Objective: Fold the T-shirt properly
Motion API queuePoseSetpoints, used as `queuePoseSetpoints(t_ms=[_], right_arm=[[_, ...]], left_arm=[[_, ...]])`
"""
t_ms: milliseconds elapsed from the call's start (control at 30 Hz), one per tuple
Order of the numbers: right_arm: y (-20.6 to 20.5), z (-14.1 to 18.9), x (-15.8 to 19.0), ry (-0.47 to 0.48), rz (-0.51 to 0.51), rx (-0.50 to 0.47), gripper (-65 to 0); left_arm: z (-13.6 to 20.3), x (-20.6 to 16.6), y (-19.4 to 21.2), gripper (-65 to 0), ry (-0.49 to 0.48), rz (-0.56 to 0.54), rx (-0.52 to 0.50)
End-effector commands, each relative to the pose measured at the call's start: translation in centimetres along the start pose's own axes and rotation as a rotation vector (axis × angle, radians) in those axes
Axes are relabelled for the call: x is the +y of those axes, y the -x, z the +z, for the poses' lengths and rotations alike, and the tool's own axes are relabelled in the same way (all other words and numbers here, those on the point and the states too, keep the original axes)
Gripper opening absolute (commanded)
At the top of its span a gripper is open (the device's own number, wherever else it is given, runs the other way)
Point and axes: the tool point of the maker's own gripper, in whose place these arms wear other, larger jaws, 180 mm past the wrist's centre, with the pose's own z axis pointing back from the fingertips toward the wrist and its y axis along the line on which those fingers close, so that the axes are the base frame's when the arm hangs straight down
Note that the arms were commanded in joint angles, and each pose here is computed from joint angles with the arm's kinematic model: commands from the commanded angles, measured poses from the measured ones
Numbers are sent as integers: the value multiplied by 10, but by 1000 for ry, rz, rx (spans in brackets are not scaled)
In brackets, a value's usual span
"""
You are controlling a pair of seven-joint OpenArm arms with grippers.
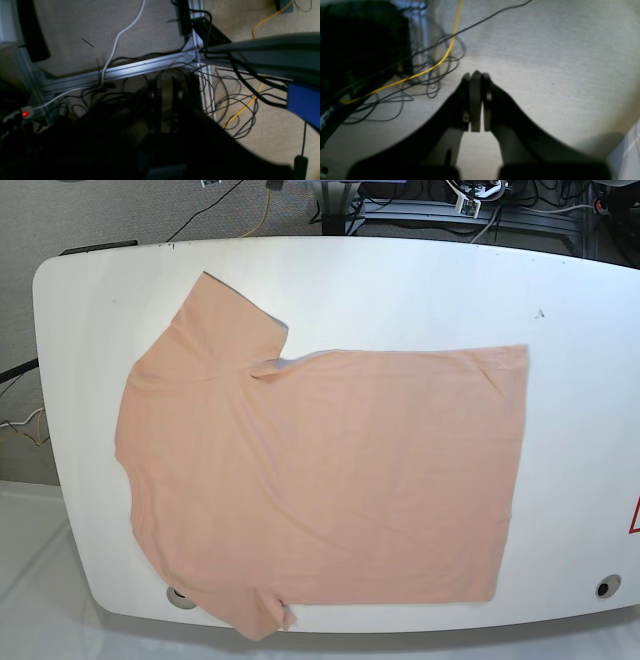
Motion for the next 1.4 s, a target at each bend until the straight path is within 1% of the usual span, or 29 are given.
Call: queuePoseSetpoints(t_ms=[0,133,533,600,800,933,1267,1367], right_arm=[[-10,6,-4,6,19,-44,-650],[-18,13,-6,10,32,-76,-650],[-26,37,-28,23,69,-120,-650],[-28,48,-25,-1,93,-145,-650],[-37,62,-25,-11,105,-181,-650],[-44,73,-20,-15,101,-212,-650],[-63,95,-13,-19,89,-277,-650],[-62,106,-13,-11,89,-278,-650]], left_arm=[[13,5,8,-632,-13,0,2],[24,11,5,-633,-28,3,-22],[52,32,-4,-635,-50,-13,-43],[54,34,-12,-638,-33,-50,-52],[62,36,-20,-639,-29,-85,-66],[67,39,-29,-640,-30,-113,-89],[84,36,-48,-641,-38,-136,-135],[90,33,-57,-641,-35,-138,-149]])
